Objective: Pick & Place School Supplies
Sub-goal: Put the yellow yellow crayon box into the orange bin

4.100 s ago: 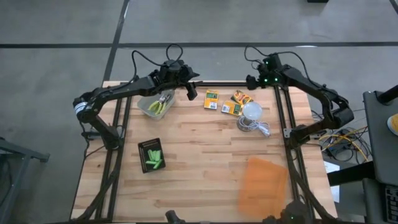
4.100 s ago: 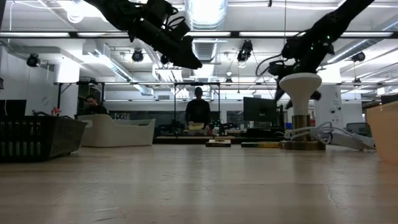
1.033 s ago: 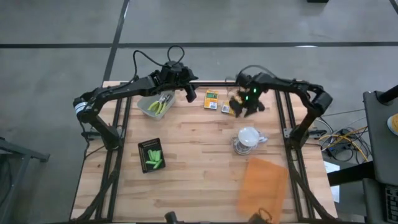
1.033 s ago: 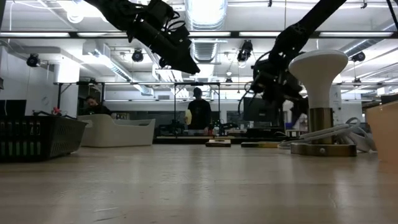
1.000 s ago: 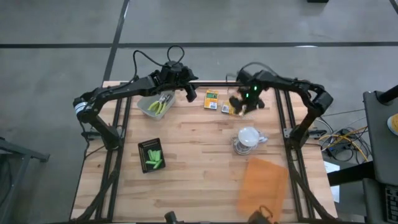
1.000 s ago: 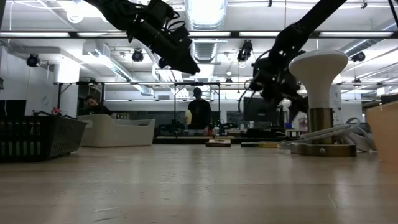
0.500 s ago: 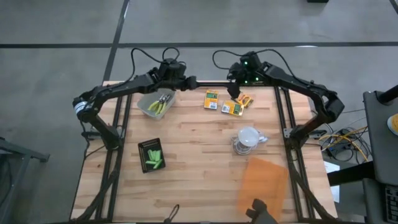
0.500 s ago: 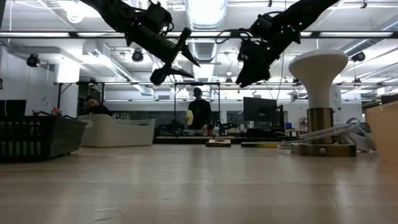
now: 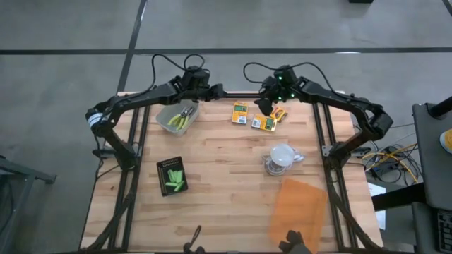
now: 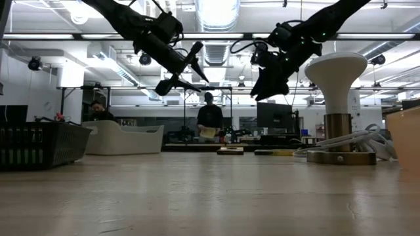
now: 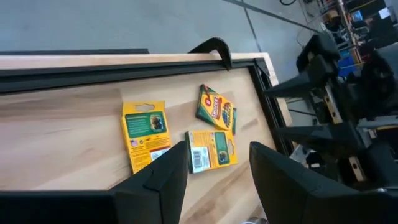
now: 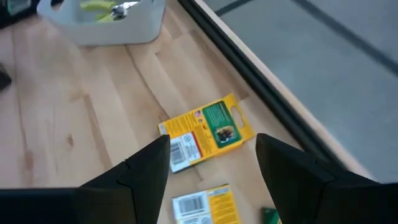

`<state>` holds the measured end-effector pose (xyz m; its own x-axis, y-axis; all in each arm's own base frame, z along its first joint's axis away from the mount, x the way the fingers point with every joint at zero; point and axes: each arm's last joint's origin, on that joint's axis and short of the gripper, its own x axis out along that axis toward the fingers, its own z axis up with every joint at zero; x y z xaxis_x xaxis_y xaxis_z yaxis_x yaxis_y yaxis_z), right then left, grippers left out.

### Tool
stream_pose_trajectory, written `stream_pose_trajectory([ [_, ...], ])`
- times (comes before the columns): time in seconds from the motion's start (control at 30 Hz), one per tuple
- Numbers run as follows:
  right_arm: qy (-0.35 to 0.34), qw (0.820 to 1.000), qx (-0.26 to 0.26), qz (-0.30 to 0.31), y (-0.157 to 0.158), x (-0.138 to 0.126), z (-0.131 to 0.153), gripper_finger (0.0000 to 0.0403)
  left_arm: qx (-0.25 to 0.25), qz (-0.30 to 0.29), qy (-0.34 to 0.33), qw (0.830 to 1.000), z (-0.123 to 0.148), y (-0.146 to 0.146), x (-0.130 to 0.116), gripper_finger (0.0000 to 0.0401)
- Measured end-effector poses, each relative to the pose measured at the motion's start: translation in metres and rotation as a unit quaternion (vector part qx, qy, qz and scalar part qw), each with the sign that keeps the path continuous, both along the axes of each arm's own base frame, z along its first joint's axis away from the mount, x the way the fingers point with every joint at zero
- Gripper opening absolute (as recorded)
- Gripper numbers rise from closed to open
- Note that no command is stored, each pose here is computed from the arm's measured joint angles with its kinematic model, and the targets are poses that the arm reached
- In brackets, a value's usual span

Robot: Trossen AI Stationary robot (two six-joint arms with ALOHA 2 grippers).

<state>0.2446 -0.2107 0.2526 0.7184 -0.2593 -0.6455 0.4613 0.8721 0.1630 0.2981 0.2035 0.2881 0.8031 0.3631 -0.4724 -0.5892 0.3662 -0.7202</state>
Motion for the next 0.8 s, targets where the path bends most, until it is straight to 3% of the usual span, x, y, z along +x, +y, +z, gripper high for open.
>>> stream_pose_trajectory([
  [0.17,-0.021,0.996,0.070,-0.058,0.001,0.003,-0.003,0.0233,0.002,0.005,0.003,1.000,0.000,0.002,-0.001,0.0177],
  [0.53,-0.063,0.979,0.148,-0.127,0.002,0.008,0.004,0.0233,0.014,-0.001,0.008,1.000,0.000,0.003,-0.002,0.0177],
  [0.8,-0.094,0.936,0.258,-0.221,0.000,0.011,-0.003,0.0177,0.020,-0.014,0.007,1.000,0.000,0.002,-0.001,0.0177],
])
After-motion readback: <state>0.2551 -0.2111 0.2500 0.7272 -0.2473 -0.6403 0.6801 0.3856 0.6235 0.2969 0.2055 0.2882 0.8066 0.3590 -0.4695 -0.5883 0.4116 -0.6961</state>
